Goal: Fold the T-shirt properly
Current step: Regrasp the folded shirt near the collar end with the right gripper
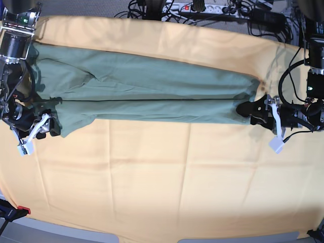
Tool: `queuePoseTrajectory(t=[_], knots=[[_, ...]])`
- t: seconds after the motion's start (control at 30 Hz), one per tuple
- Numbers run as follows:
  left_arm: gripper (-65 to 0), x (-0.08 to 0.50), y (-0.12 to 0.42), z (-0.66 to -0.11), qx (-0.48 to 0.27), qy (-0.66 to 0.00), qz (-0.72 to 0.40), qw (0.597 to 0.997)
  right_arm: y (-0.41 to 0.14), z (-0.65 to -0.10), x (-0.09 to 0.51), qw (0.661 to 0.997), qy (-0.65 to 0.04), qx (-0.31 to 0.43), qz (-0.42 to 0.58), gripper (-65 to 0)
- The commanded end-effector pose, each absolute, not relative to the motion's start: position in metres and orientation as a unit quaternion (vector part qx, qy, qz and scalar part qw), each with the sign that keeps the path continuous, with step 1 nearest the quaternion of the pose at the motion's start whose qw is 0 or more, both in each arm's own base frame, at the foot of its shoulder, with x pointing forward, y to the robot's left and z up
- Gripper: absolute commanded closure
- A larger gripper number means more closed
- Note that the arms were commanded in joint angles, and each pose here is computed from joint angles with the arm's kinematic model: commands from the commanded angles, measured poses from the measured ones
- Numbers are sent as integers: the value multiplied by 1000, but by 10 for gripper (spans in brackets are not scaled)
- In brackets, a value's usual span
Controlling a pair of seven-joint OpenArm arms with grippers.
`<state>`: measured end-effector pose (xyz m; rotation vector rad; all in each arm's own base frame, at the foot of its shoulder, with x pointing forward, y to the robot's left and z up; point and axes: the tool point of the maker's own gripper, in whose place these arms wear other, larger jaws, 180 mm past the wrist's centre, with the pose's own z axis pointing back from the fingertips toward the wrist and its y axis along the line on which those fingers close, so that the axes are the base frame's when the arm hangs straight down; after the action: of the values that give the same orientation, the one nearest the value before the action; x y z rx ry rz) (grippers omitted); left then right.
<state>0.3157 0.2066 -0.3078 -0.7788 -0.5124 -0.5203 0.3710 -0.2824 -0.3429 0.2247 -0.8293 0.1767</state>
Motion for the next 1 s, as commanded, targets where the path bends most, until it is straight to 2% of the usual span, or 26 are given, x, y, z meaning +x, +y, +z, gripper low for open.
queuePoseTrajectory(t=[0.0, 0.3, 0.57, 0.67, 0.7, 0.77, 0.8, 0.97], knots=[[-373, 325, 210, -290, -368, -267, -256, 853, -291, -328, 382, 895, -427, 98, 83, -379], [-373, 325, 210, -290, -368, -267, -257, 853, -278, -370, 369, 910, -386, 139, 60, -379], [-373, 325, 210, -290, -368, -268, -256, 853, -247, -364, 357, 899, -361, 239, 60, -361], [-373, 325, 210, -290, -368, -268, -256, 853, -246, -361, 358, 896, -366, 244, 58, -263], [-373, 325, 210, -290, -368, -268, -256, 853, -246, -360, 360, 895, -370, 244, 57, -203], [-373, 325, 210, -290, -368, -268, -256, 853, -247, -358, 362, 892, -376, 244, 56, -42], [-373, 325, 210, -290, -368, -268, -256, 853, -248, -356, 363, 892, -378, 243, 56, 0], [-373, 325, 210, -290, -368, -268, -256, 853, -248, -353, 365, 888, -386, 245, 54, 0]])
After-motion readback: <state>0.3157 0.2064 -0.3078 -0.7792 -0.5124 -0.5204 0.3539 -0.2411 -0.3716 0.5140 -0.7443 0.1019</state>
